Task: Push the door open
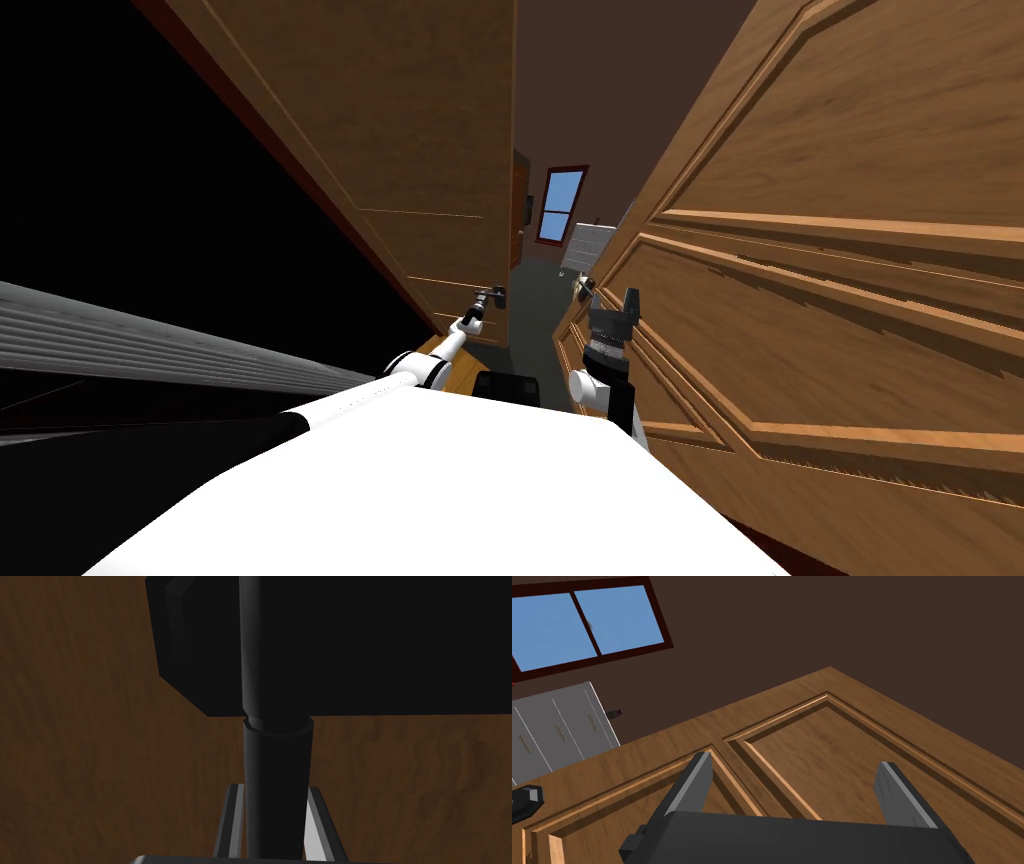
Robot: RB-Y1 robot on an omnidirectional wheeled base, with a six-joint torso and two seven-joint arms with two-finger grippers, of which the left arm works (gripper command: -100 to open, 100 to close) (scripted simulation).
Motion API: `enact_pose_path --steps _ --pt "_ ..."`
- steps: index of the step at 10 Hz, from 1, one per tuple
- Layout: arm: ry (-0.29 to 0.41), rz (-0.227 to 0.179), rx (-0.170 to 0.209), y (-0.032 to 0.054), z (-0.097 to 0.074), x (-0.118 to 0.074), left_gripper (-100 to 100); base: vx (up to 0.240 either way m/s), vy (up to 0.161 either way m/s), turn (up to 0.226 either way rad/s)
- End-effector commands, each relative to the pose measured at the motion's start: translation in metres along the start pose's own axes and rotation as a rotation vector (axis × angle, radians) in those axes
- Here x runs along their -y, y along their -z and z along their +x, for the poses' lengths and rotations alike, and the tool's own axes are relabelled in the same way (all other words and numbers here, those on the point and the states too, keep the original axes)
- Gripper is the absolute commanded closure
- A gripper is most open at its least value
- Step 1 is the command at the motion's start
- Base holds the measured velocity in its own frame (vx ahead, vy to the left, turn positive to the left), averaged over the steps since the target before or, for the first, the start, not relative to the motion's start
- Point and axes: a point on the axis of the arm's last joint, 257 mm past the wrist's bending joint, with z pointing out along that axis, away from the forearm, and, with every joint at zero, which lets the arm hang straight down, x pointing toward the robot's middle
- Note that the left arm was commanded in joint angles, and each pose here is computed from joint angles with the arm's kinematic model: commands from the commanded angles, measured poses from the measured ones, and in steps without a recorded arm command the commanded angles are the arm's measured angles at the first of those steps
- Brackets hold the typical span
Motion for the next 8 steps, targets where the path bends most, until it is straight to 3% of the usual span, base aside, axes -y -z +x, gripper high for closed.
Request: enact_pose_path --steps 1,4,8 --pt "-0.001 0.012 0.028 0.0002 -0.015 0.004 100 0.143 -0.132 0.060" --pt "0.011 0.011 0.064 0.0013 -0.031 0.003 100 0.179 -0.172 0.093" --pt "0.025 0.010 0.093 0.0027 -0.042 0.002 100 0.121 -0.107 0.059"
